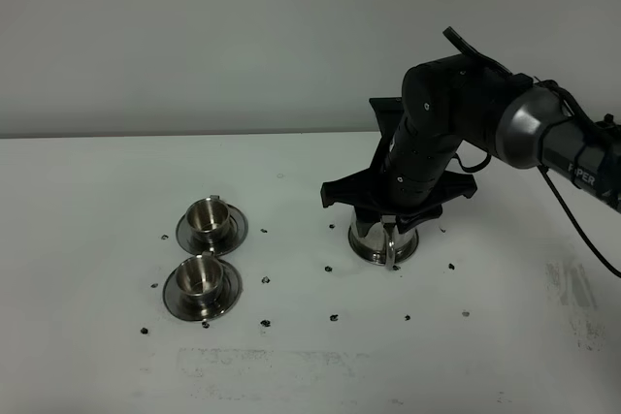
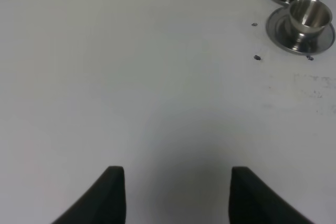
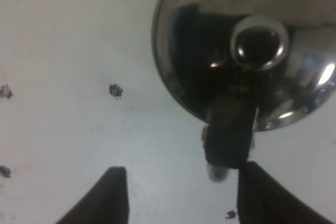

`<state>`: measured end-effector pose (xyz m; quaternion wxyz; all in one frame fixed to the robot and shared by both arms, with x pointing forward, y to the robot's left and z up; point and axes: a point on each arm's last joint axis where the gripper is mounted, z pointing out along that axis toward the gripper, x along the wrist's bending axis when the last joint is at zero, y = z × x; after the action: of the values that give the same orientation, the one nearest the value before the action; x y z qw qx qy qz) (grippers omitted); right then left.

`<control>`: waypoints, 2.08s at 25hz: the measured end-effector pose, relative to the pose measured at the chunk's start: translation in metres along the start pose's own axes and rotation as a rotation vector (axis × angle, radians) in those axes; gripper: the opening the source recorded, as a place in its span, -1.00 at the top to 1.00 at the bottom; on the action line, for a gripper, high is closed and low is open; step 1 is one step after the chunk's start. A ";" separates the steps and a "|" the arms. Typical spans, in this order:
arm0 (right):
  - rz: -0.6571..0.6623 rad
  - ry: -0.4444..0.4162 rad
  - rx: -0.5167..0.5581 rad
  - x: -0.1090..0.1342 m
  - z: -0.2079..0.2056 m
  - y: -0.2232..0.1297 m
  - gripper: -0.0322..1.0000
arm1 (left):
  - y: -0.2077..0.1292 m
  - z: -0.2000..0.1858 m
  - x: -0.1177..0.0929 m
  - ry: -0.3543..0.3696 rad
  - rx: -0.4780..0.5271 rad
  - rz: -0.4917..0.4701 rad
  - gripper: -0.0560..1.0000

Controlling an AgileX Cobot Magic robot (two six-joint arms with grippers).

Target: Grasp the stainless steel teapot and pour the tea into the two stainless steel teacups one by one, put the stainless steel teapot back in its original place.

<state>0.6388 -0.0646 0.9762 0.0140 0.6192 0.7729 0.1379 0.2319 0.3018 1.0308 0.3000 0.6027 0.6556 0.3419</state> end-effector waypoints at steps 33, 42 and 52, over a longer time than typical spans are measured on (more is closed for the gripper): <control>-0.021 -0.011 0.081 0.010 -0.009 0.007 0.06 | 0.000 0.000 0.000 0.000 0.000 0.000 0.02; -0.095 -0.003 0.055 0.041 -0.023 -0.004 0.06 | 0.000 0.000 0.000 0.000 0.000 0.000 0.02; -0.115 0.036 0.066 0.064 0.004 -0.010 0.06 | 0.000 0.000 0.000 0.000 0.000 0.000 0.02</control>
<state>0.6149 -0.0046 0.9791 -0.0123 0.5712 0.8115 0.1223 0.2319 0.3018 1.0308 0.3000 0.6027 0.6556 0.3419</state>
